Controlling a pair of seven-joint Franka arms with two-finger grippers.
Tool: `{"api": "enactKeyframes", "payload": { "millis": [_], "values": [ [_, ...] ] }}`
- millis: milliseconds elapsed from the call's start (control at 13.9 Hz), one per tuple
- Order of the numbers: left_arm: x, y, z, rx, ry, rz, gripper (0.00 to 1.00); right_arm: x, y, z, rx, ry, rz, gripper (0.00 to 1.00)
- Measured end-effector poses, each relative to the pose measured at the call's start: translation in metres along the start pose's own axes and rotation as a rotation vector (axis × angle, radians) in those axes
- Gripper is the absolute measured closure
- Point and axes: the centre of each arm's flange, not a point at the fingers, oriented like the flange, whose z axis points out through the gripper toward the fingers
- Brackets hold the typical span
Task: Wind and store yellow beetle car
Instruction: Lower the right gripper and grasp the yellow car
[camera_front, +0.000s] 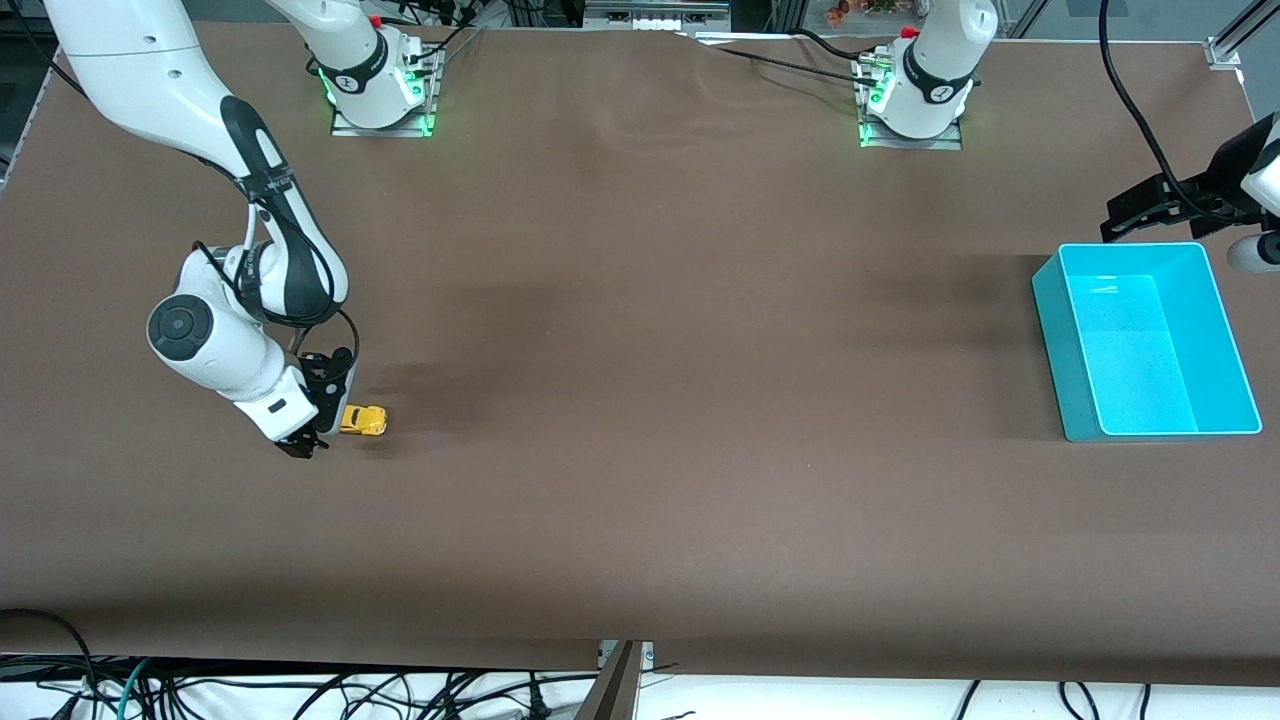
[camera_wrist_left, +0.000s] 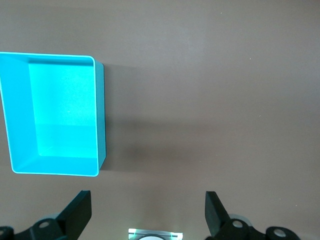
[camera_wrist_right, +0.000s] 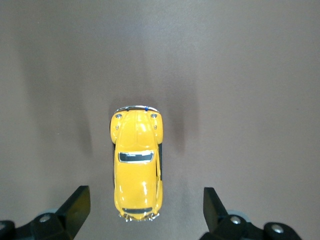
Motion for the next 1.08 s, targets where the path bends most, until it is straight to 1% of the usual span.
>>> {"api": "enactKeyframes", "payload": {
  "millis": [216,577,649,721,793,865,1081],
  "values": [
    [0.0,0.0,0.0,0.0,0.0,0.0,0.0,-0.001,-0.008,0.011,-0.021,0.005,-0.015,0.0],
    [0.0,0.0,0.0,0.0,0.0,0.0,0.0,-0.002,-0.018,0.018,-0.02,0.005,-0.055,0.01],
    [0.0,0.0,0.0,0.0,0.0,0.0,0.0,-0.002,-0.018,0.018,-0.02,0.005,-0.059,0.03],
    [0.0,0.0,0.0,0.0,0.0,0.0,0.0,-0.002,-0.018,0.017,-0.02,0.005,-0.059,0.13],
    [0.0,0.0,0.0,0.0,0.0,0.0,0.0,-0.002,-0.018,0.017,-0.02,0.005,-0.059,0.13],
    [0.0,0.0,0.0,0.0,0.0,0.0,0.0,-0.002,-0.018,0.017,-0.02,0.005,-0.06,0.19],
    [0.0,0.0,0.0,0.0,0.0,0.0,0.0,-0.002,-0.018,0.017,-0.021,0.005,-0.06,0.52]
  ]
}}
